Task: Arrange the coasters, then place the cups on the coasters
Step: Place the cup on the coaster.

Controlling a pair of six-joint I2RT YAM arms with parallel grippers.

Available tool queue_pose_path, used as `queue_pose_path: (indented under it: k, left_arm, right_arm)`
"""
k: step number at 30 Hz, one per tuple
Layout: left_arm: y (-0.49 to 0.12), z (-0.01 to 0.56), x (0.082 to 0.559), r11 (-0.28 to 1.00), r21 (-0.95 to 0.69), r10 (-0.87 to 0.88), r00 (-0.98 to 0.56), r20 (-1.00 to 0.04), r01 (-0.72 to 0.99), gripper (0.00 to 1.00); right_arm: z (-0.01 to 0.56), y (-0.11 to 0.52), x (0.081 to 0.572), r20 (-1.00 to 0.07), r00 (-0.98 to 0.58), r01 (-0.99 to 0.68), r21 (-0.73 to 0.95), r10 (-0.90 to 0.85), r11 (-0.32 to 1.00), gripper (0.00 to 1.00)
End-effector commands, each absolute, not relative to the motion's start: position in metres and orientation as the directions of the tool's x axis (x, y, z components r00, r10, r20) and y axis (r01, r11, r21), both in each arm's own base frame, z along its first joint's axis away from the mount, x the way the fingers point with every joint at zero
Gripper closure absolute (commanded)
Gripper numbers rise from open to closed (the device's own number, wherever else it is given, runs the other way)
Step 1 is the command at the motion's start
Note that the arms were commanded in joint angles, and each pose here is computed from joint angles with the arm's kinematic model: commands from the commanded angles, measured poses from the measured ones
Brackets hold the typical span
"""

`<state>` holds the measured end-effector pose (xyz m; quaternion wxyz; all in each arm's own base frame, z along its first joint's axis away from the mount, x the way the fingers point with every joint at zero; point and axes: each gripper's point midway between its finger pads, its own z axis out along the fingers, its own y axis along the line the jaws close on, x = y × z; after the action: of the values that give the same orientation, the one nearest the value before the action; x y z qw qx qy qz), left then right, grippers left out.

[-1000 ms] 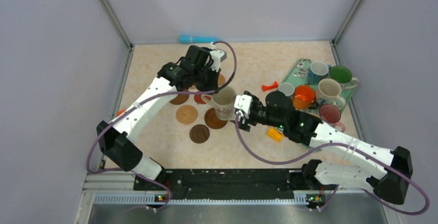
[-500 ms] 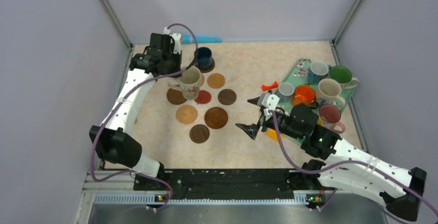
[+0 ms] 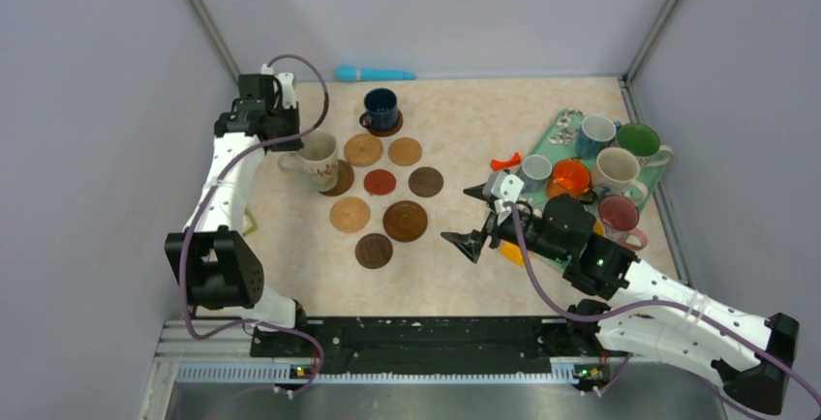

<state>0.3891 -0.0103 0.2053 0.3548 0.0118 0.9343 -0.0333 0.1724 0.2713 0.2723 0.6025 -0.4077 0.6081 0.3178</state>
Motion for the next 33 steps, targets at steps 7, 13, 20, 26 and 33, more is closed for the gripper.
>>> queue_pose_path:
  k: [7, 13, 20, 26, 33]
  left_arm:
    - [0.002, 0.237, 0.435, 0.988, -0.143, -0.081, -0.603, -0.794, 0.055, 1.0]
    - [-0.003, 0.231, 0.444, 0.98, -0.18, -0.092, -0.602, -0.793, 0.086, 1.0]
    - [-0.003, 0.219, 0.448, 0.979, -0.178, -0.077, -0.624, -0.777, 0.1, 1.0]
    - [-0.003, 0.211, 0.451, 0.978, -0.179, -0.072, -0.635, -0.769, 0.106, 1.0]
    - [-0.005, 0.2, 0.453, 0.975, -0.193, -0.073, -0.659, -0.748, 0.111, 1.0]
  right_arm:
    - [0.281, 0.273, 0.173, -0.995, 0.074, -0.877, -0.097, -0.068, 0.471, 0.01]
    - [0.278, 0.271, 0.173, -0.995, 0.072, -0.875, -0.099, -0.074, 0.475, 0.01]
    - [0.28, 0.269, 0.173, -0.995, 0.078, -0.872, -0.102, -0.068, 0.479, 0.01]
    - [0.278, 0.269, 0.174, -0.994, 0.08, -0.871, -0.104, -0.071, 0.48, 0.01]
    - [0.278, 0.269, 0.174, -0.994, 0.081, -0.87, -0.106, -0.072, 0.481, 0.01]
